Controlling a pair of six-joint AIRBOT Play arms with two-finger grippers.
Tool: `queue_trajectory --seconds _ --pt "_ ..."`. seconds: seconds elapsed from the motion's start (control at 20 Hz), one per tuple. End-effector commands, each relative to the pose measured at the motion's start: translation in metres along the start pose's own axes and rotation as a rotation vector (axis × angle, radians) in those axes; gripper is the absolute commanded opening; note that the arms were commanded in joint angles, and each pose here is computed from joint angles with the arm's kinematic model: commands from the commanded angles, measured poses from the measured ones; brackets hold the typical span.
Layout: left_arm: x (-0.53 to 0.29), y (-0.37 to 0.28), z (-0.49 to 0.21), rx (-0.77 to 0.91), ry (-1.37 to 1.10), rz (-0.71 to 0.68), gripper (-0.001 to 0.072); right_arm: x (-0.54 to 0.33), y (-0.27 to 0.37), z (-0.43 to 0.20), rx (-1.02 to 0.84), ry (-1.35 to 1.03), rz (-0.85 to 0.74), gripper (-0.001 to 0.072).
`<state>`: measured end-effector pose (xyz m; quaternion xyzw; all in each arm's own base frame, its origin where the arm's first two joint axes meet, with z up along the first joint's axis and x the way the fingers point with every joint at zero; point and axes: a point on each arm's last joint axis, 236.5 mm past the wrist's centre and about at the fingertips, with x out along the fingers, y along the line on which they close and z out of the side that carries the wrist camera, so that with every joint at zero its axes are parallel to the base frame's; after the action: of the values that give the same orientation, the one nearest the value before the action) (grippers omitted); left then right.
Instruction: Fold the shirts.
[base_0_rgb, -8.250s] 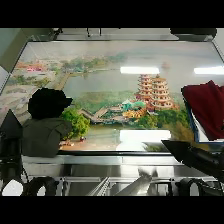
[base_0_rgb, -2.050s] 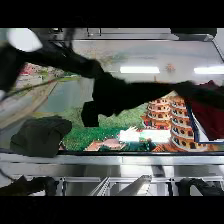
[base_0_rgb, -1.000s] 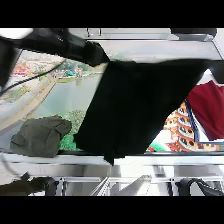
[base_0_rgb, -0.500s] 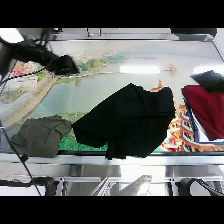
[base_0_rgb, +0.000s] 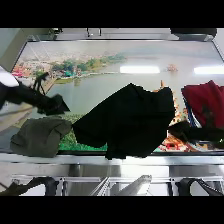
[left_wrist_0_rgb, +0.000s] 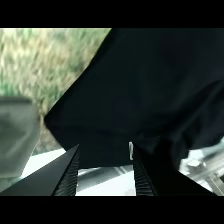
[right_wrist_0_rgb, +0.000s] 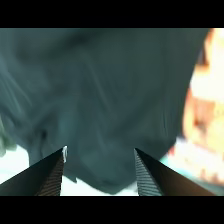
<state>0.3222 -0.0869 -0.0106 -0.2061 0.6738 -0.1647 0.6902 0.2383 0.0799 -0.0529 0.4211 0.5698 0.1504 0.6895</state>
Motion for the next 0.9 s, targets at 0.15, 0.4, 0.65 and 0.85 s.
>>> queue_trajectory --seconds 0.15,0.4,0.65,0.85 --pt "0.046 0.014 -0.006 -0.085 -0.131 -0.066 0.0345 0.047 -0.017 -0.088 0.106 0.164 0.002 0.0482" --pt "0.048 0.018 -0.007 -0.054 -0.13 -0.054 0.0344 0.068 -0.006 -0.088 0.063 0.131 -0.016 0.0482" --pt "0.054 0.04 -0.016 -0.029 -0.083 0.028 0.0345 0.079 -0.001 -0.072 0.055 0.051 -0.015 0.048" --pt "0.077 0.042 -0.015 -0.079 -0.023 -0.014 0.0345 0.08 0.02 -0.062 0.037 0.014 0.08 0.026"
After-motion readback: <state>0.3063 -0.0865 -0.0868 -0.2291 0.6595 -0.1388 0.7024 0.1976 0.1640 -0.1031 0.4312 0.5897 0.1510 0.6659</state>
